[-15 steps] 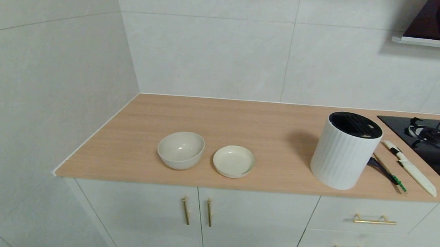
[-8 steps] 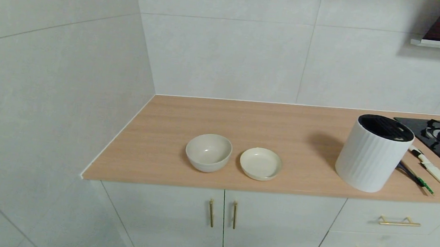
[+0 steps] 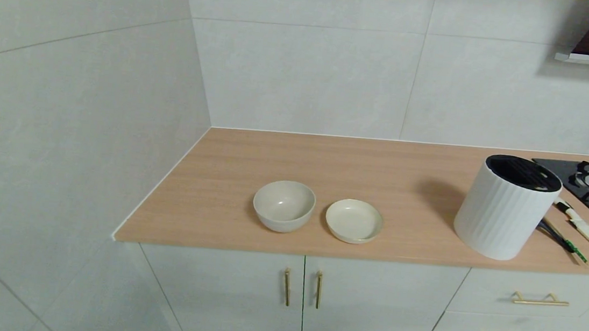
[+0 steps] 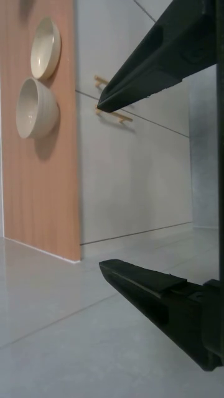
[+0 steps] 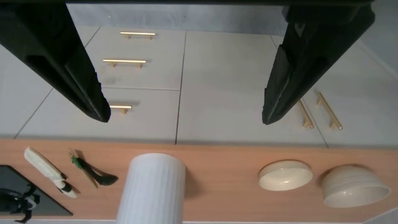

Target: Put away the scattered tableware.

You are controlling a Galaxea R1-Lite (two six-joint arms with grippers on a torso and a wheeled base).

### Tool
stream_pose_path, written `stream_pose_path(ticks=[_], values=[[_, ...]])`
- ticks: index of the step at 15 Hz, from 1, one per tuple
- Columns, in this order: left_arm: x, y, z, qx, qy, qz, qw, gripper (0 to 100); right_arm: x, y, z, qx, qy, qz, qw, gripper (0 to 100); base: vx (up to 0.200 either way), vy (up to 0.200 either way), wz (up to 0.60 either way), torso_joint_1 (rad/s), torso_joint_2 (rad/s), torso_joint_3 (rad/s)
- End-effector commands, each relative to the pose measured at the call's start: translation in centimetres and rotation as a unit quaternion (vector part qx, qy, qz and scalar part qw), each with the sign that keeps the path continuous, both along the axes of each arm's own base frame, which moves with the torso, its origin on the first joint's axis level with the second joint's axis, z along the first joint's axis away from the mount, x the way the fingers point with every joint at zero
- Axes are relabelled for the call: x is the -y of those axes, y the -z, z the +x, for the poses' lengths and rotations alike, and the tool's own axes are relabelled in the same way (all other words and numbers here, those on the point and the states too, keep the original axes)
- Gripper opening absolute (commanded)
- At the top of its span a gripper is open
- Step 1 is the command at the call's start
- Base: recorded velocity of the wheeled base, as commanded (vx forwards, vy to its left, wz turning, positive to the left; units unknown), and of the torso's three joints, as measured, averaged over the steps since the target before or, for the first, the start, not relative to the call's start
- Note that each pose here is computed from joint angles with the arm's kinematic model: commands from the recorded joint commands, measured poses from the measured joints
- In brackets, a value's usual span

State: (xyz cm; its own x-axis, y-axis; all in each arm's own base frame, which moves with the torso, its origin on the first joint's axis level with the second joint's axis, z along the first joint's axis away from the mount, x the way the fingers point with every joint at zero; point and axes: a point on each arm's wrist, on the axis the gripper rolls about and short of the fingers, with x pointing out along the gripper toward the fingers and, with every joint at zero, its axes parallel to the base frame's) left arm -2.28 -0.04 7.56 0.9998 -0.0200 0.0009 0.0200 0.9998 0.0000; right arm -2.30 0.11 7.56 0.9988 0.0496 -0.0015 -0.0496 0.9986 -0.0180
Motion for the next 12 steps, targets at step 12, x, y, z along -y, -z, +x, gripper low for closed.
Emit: stream_pose_path(ticks=[12], values=[[0.00,-0.01,0.00,0.000,0.000,0.000,1.0000,100,0.00,0.00,0.00,0.000,-0.001,0.000,1.000,100,0.000,0.000,0.00,-0.046,0.10,0.052]])
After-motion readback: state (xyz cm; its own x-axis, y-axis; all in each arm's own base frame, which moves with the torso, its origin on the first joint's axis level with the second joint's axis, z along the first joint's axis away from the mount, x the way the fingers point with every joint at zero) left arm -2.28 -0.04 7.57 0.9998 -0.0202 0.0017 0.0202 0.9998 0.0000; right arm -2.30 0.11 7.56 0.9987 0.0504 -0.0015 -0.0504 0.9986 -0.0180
